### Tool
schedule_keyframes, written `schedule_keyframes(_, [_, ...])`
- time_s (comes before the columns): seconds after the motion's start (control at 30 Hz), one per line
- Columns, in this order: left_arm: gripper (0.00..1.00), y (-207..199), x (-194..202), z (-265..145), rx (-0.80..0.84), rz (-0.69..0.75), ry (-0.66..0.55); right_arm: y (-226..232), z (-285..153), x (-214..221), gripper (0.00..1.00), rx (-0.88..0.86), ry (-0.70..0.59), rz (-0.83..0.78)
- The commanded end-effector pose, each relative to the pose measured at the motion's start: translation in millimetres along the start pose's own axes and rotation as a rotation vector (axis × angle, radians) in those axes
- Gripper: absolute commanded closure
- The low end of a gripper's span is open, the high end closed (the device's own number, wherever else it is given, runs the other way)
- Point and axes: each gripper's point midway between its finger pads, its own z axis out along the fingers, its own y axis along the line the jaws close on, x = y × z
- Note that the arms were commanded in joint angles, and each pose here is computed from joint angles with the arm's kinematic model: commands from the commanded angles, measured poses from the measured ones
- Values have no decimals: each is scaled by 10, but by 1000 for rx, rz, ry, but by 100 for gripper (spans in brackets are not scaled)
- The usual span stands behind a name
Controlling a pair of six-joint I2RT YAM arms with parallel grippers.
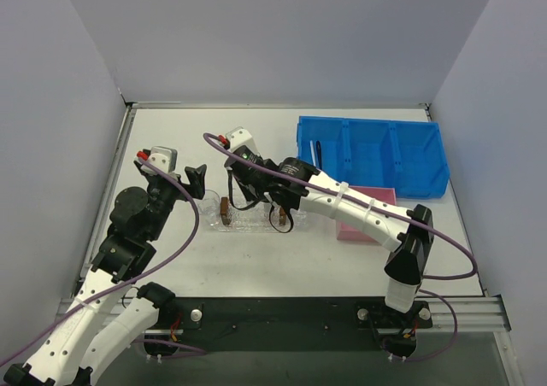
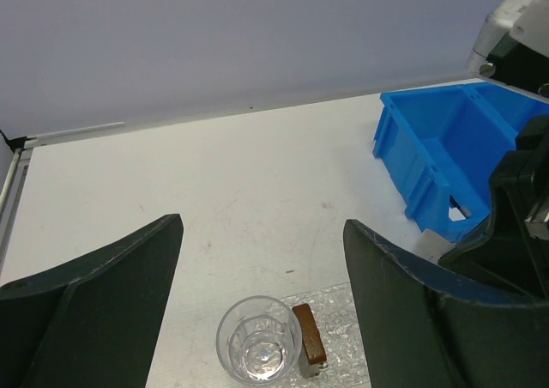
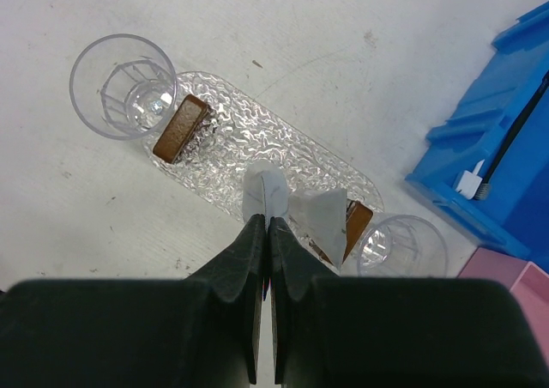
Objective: Prepare toiletry sets of a toothbrush and toothpaste on the tray
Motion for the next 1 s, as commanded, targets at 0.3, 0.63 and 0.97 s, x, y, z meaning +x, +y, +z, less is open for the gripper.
schedule_keyframes(0.3, [14,16,-51,7,-7,-7,-17,-59,19,-104,100,41,-25,4])
schedule_keyframes(0.63, [14,9,-50,11,-4,-9,-17,-50,88,-55,100,46,-10,5])
schedule_keyframes(0.97, [14,7,-38,20,-4,-8,-12,-70,156,7,100,54,6,6])
